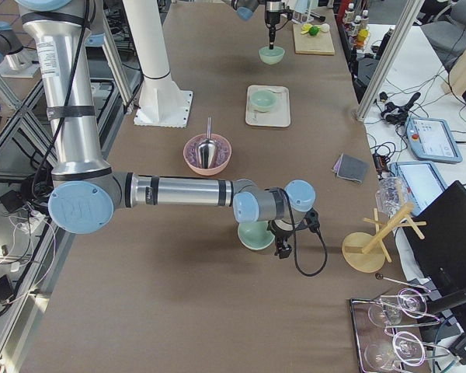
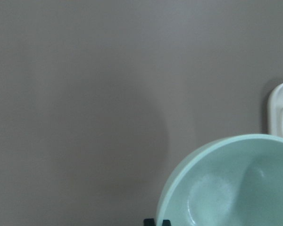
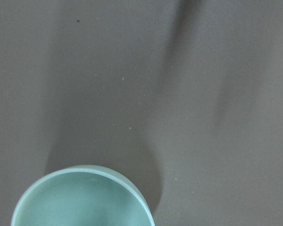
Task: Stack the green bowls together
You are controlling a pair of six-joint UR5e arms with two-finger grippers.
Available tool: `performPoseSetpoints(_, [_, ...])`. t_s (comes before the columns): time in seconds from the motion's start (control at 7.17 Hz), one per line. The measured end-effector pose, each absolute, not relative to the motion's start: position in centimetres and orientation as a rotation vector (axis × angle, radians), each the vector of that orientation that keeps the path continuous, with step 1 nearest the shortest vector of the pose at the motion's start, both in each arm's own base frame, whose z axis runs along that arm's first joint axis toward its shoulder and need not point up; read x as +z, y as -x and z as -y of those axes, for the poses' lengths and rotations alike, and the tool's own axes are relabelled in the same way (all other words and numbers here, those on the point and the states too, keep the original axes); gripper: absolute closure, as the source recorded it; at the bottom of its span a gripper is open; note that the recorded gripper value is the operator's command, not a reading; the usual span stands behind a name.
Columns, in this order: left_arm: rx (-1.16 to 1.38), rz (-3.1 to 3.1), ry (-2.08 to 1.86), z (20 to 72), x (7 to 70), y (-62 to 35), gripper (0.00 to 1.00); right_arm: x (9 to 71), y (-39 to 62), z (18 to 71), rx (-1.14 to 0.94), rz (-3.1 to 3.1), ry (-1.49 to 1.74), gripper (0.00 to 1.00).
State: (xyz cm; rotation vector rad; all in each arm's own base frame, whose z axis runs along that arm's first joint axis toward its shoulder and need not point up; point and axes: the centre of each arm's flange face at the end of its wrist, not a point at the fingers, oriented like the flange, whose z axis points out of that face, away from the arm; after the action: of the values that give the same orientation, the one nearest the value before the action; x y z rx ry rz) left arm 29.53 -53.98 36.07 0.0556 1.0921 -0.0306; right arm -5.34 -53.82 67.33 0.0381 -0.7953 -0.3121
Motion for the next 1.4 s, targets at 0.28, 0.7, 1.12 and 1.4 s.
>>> performPoseSetpoints(0.28, [-0.068,-1.107,-0.026,53.6,30.6,-34.5,1.00,69.1,5.7,53.2,-0.320,0.799,-0.035,0.10])
performPoseSetpoints(0.7, [-0.095,-1.120,0.004,49.9,25.5,-42.6,1.00,70.0,6.4,52.5,-0.329,0.802,-0.019,0.11])
performPoseSetpoints(1.12, [-0.090,-1.118,-0.007,47.6,23.0,-47.2,1.00,70.2,7.0,52.2,-0.340,0.802,-0.008,0.11])
performPoseSetpoints(1.4, [-0.089,-1.115,-0.013,47.9,22.6,-48.4,0.12,70.4,7.3,52.0,-0.343,0.802,-0.002,0.13])
